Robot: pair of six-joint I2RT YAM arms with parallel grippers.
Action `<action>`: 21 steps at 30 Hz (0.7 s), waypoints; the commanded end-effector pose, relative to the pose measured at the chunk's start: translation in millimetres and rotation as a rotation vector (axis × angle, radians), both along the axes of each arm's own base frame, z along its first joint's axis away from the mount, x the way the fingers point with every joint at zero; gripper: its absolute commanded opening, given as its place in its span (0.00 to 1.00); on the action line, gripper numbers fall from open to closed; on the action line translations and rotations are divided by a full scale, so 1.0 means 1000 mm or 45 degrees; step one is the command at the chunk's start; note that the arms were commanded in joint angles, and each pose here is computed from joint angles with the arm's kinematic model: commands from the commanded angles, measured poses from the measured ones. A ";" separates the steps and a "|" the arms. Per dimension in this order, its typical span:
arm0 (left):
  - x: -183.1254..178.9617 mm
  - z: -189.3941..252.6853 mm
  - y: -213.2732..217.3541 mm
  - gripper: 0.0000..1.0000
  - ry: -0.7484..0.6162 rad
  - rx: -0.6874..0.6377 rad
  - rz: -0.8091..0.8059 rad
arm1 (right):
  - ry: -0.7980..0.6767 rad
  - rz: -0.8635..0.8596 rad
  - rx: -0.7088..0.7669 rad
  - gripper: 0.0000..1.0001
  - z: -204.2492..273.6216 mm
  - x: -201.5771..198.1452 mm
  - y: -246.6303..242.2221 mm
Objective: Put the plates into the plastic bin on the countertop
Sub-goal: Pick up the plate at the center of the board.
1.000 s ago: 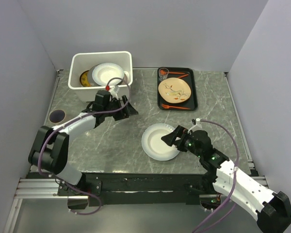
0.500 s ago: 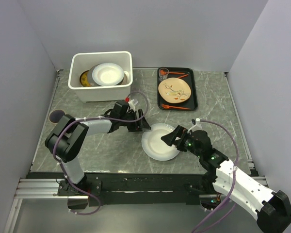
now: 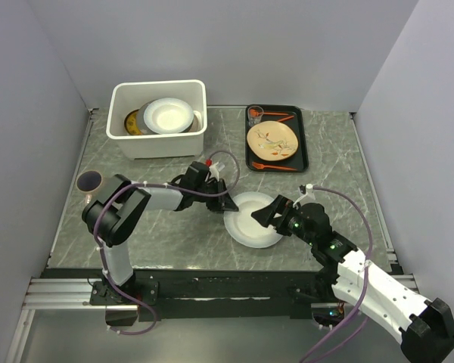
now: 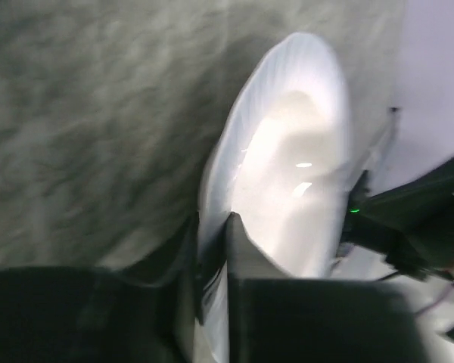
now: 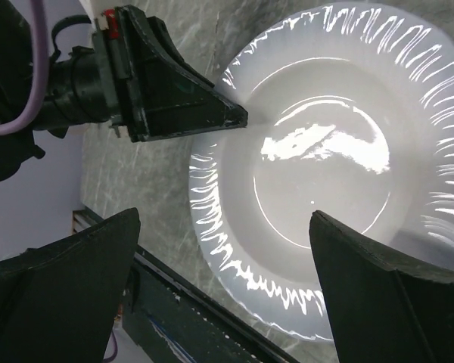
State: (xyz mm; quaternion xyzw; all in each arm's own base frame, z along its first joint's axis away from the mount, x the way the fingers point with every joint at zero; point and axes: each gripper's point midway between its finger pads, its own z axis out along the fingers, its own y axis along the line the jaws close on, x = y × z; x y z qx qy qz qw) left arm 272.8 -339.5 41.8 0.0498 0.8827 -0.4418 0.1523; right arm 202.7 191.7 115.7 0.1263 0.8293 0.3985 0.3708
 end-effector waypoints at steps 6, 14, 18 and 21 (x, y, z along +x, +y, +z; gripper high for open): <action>0.007 0.009 -0.003 0.01 -0.051 -0.009 0.008 | -0.036 -0.002 0.026 1.00 0.007 0.002 0.002; 0.009 0.016 -0.001 0.01 -0.077 -0.001 0.018 | -0.036 -0.002 0.026 1.00 0.007 0.002 0.001; 0.012 0.025 0.003 0.01 -0.099 0.003 0.043 | -0.054 0.005 0.026 1.00 0.010 0.002 0.002; 0.016 0.040 0.007 0.01 -0.127 -0.046 0.059 | -0.066 0.006 0.029 1.00 0.012 0.002 0.001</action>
